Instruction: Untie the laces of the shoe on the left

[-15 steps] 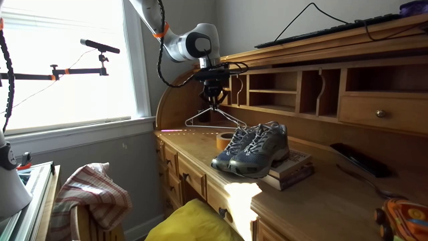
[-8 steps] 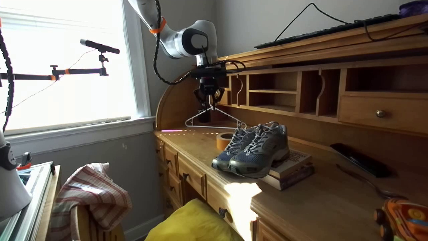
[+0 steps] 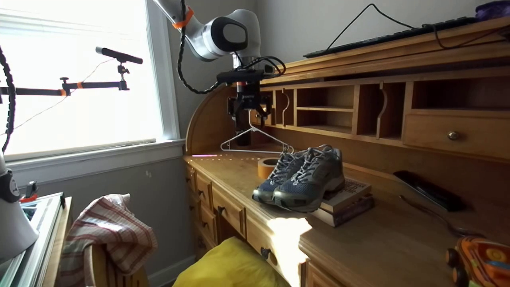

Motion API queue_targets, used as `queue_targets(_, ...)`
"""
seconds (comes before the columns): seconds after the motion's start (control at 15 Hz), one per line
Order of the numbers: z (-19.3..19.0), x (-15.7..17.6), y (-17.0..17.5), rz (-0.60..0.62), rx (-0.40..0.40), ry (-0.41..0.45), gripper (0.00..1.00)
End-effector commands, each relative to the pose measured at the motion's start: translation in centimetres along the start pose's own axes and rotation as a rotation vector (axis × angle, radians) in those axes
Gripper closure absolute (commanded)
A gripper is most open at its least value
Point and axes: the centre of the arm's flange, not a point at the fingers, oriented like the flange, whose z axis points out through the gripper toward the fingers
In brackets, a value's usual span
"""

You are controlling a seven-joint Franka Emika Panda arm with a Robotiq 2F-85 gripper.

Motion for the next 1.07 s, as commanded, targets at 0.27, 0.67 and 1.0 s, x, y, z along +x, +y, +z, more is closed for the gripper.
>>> queue_targets(0.27, 3.0, -6.2, 3.0, 0.083, 0.005, -0.011, 0.0)
queue_targets(0.67, 5.1, -8.1, 7.2, 0.078, -0.045, 0.066, 0.0)
queue_targets(1.0, 6.9, -7.5, 8.8, 0.058, -0.059, 0.116, 0.0)
